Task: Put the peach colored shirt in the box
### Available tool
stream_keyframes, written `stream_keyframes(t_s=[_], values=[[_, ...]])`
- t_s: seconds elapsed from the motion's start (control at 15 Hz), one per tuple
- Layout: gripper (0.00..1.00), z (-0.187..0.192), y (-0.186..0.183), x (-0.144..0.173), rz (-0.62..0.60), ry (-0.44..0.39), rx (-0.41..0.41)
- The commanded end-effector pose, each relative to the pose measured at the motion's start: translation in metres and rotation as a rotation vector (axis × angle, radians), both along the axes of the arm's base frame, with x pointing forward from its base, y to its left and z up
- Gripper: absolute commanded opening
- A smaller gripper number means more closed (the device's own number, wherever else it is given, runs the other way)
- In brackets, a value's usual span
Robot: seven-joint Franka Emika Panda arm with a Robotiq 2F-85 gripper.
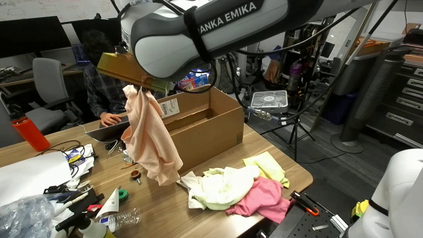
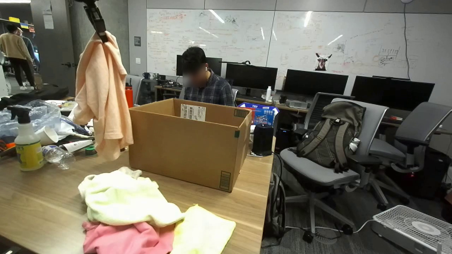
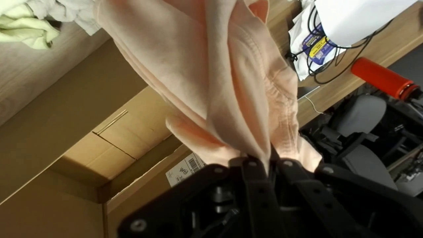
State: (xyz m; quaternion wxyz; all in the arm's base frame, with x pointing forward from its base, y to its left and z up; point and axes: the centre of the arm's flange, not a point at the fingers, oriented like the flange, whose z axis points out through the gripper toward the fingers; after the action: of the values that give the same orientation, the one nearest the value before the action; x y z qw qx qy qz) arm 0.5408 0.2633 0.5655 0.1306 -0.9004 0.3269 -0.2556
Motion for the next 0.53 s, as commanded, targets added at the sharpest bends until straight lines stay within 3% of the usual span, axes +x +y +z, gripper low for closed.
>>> stream_keyframes(t_s=[0.0, 0.47], values=[[0.02, 0.040, 0.005, 0.001, -0.055, -0.034, 0.049], [0.02, 0.097, -0.008, 0.009, -0.163, -0.054, 0.136]])
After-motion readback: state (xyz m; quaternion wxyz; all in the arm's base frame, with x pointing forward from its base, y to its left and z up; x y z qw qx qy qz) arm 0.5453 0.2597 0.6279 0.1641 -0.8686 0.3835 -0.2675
